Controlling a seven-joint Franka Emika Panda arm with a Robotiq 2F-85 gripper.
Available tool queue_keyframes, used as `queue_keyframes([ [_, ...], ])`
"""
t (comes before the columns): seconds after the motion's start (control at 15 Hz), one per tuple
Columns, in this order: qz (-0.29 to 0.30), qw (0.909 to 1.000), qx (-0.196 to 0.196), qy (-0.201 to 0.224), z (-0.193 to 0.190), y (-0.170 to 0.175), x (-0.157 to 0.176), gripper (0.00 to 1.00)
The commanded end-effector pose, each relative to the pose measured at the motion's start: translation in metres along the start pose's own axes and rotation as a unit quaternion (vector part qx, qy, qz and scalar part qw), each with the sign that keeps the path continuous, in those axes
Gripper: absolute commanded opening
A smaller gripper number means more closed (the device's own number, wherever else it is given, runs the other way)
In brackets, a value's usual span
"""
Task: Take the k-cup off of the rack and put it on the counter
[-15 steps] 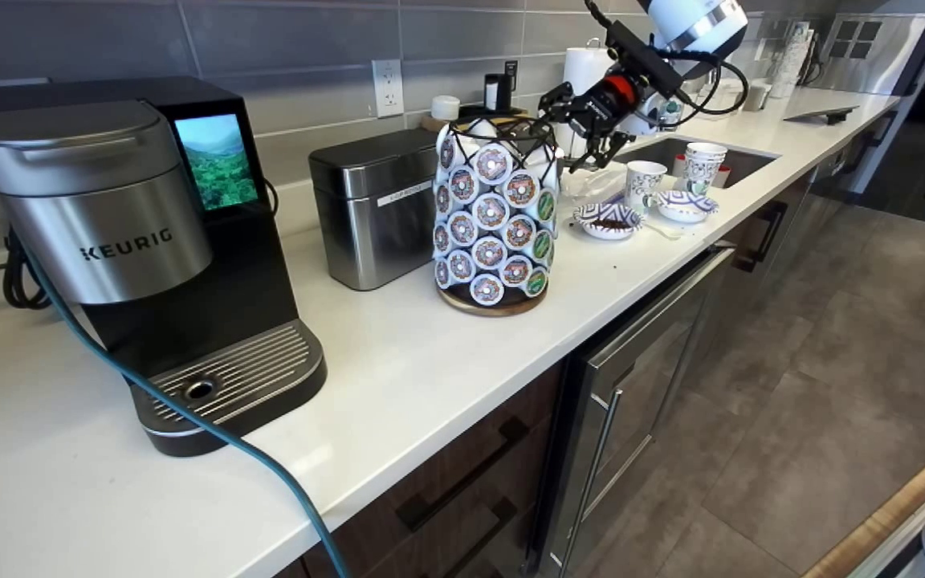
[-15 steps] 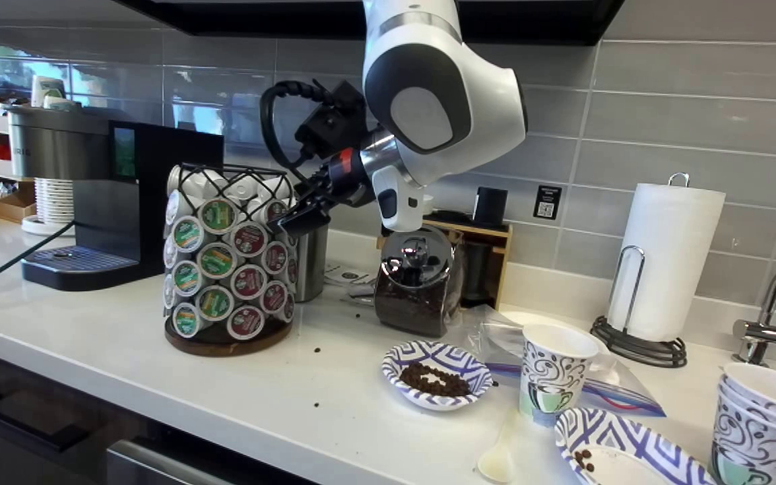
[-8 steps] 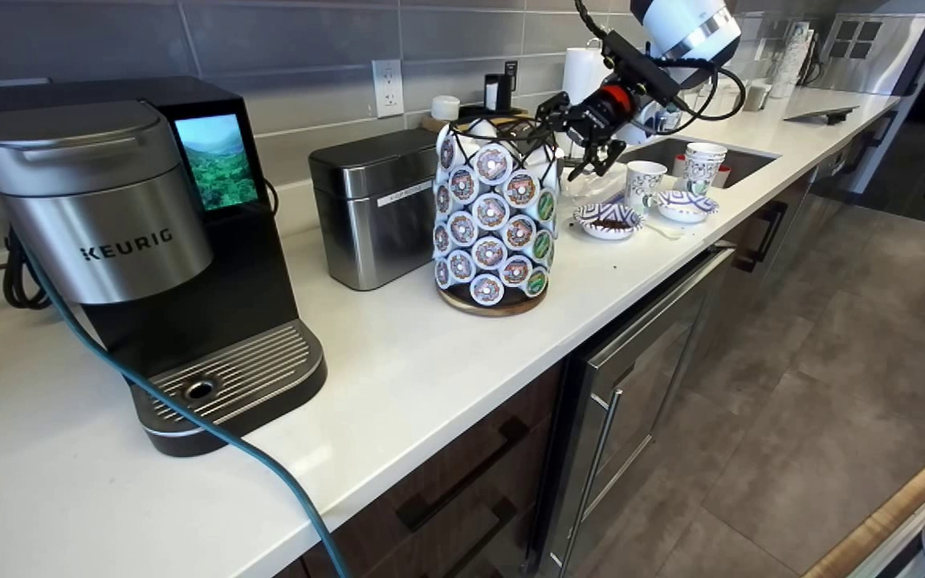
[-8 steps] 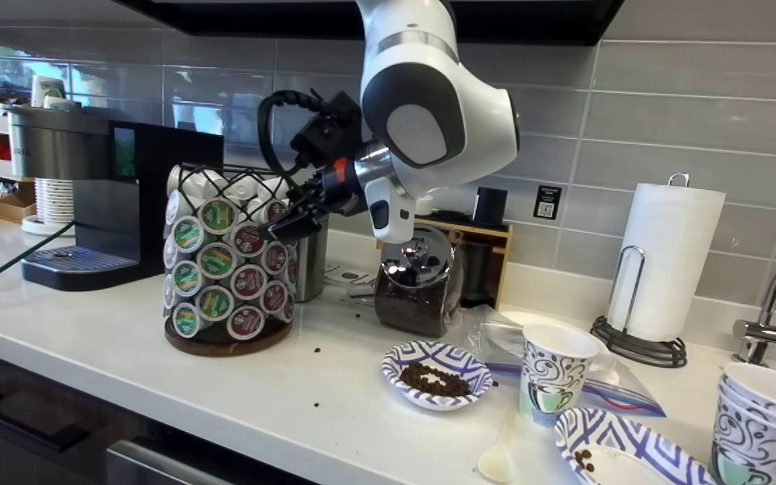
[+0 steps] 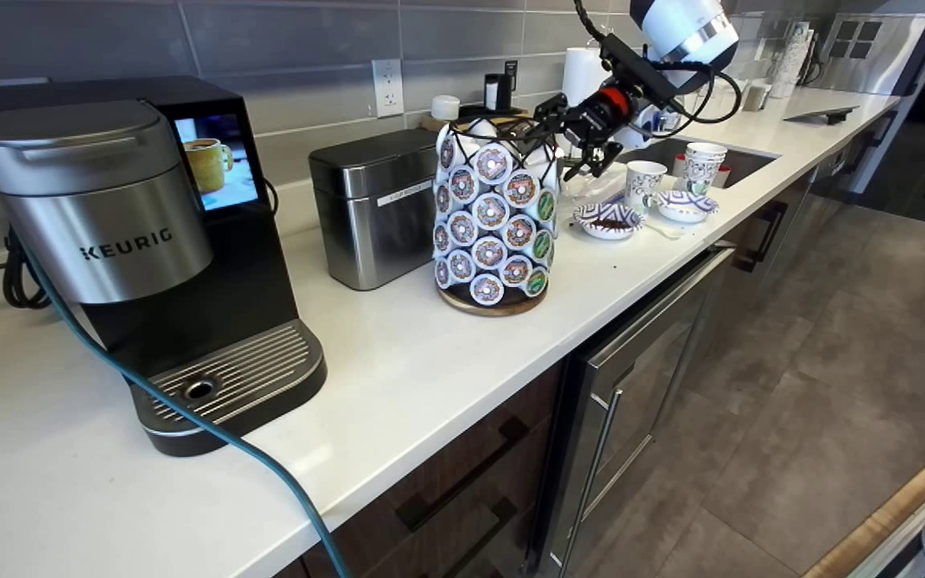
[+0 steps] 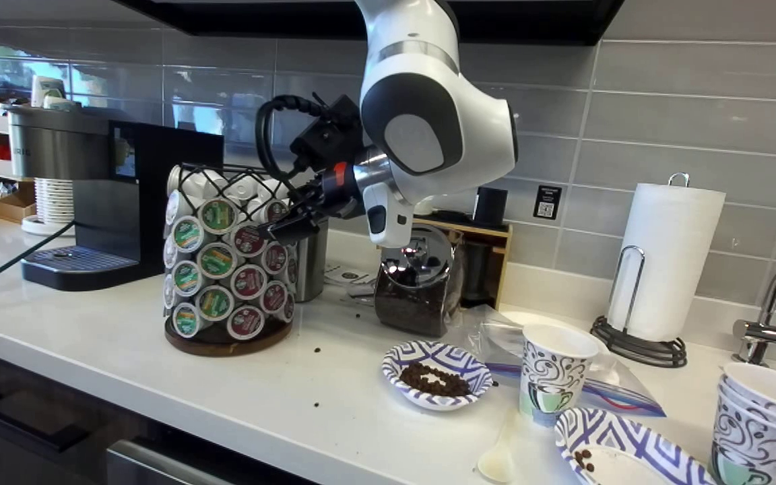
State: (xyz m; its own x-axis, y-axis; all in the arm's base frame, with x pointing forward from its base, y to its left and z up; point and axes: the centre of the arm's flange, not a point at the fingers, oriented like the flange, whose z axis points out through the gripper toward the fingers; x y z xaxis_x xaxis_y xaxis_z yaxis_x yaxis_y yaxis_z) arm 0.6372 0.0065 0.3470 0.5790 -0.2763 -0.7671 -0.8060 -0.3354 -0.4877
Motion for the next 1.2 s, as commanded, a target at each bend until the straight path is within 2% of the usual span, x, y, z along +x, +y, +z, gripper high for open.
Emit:
queue_keyframes([
  [0.0,0.012,0.9997,0.012,-0.018,0.0046,0.0016,0.0018,0.97],
  [0.07,0.013,0.9997,0.013,-0.019,0.0050,0.0015,0.0022,0.92],
  [0.13,0.014,0.9996,0.013,-0.019,0.0053,0.0015,0.0024,0.99],
  [0.33,0.016,0.9996,0.014,-0.019,0.0058,0.0011,0.0025,0.80],
  [0.4,0.016,0.9996,0.013,-0.019,0.0060,0.0009,0.0026,0.68],
  [0.6,0.017,0.9996,0.014,-0.018,0.0058,0.0004,0.0026,0.52],
  [0.8,0.017,0.9996,0.015,-0.016,0.0041,0.0000,0.0025,0.43],
  [1.07,0.019,0.9997,0.013,-0.012,0.0024,0.0013,0.0022,0.39],
  [1.13,0.019,0.9997,0.012,-0.010,0.0006,0.0022,0.0016,0.35],
])
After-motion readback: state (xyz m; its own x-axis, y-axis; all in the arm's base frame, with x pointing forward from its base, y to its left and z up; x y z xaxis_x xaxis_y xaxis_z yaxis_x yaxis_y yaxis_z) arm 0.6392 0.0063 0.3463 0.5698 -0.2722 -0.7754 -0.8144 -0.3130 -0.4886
